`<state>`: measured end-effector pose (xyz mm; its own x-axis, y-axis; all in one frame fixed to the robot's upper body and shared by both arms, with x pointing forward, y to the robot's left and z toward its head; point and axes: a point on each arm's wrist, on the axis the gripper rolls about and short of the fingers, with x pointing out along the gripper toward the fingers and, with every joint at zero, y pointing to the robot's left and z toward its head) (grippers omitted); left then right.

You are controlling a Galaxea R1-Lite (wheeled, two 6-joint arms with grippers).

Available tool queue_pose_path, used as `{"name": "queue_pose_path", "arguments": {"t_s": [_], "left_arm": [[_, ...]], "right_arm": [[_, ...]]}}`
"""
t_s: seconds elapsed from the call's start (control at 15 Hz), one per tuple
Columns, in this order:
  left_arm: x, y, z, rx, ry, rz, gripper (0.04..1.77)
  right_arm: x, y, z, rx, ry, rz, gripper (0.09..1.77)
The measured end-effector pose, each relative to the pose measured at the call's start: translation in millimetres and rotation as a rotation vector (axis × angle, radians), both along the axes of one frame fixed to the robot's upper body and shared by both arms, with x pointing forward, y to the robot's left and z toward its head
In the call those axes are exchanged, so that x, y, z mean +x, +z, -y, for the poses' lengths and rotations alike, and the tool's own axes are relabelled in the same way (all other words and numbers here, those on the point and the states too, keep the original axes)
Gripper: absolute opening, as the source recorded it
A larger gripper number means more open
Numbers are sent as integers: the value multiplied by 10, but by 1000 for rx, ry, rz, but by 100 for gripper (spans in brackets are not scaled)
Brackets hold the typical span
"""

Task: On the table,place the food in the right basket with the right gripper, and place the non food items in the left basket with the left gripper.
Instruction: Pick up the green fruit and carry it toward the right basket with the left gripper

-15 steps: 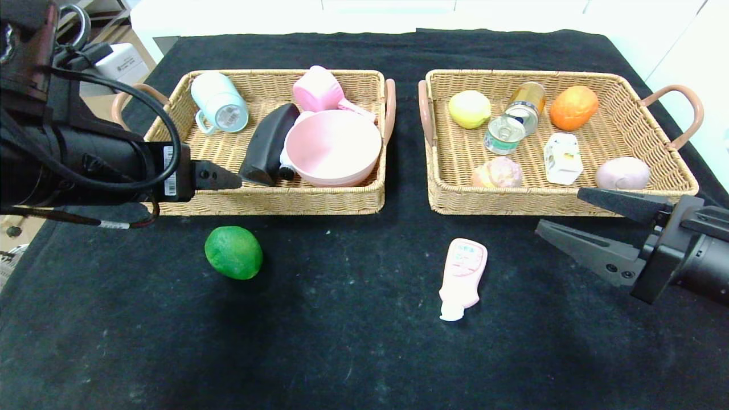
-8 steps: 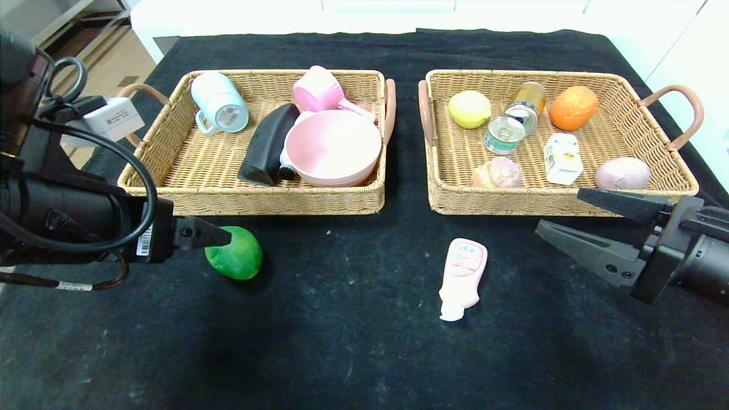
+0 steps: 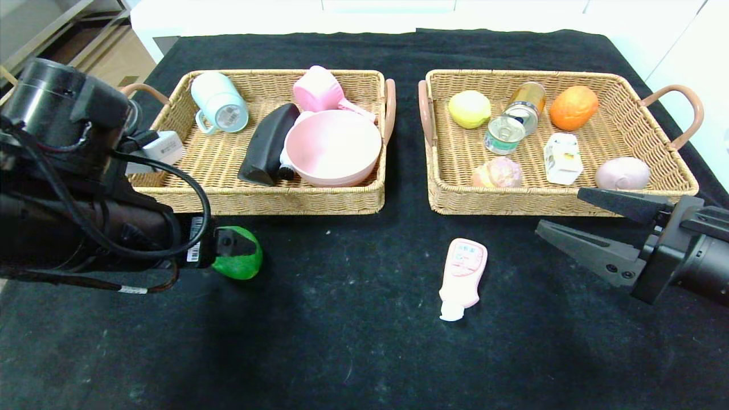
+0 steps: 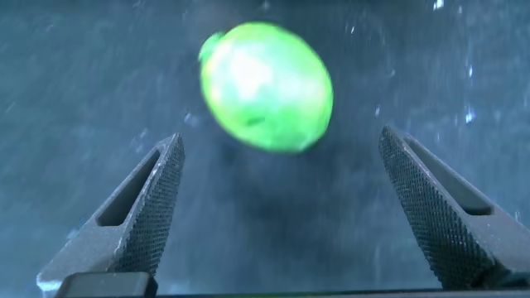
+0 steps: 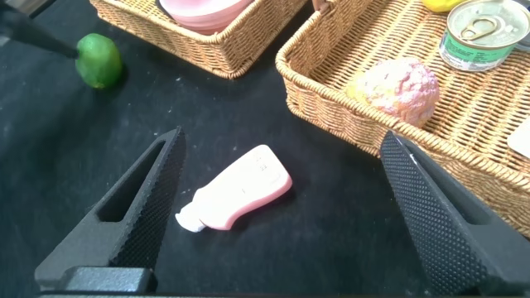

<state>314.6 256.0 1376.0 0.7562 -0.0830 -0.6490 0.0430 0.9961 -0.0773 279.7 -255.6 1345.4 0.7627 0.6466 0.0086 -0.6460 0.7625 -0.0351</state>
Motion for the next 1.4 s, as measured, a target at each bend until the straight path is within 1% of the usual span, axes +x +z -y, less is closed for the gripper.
{"name": "queue_pose_path", "arguments": {"t_s": [0.2, 0.47, 0.73, 0.93, 1.4], "left_arm": [[105, -130, 35, 12, 7, -25, 170], [192, -227, 49, 29, 17, -56, 171], [323, -268, 56, 17, 31, -23, 171], [389, -321, 29, 23, 46, -37, 171], [446, -382, 32, 28, 47, -59, 172]], "right_arm": [[-1, 1, 0, 0, 0, 0, 171], [0, -2, 0, -1, 0, 0, 171], [-1, -2, 1, -1, 0, 0, 171], [0, -3, 0, -1, 0, 0, 171], [-1, -3, 0, -1, 0, 0, 171]]}}
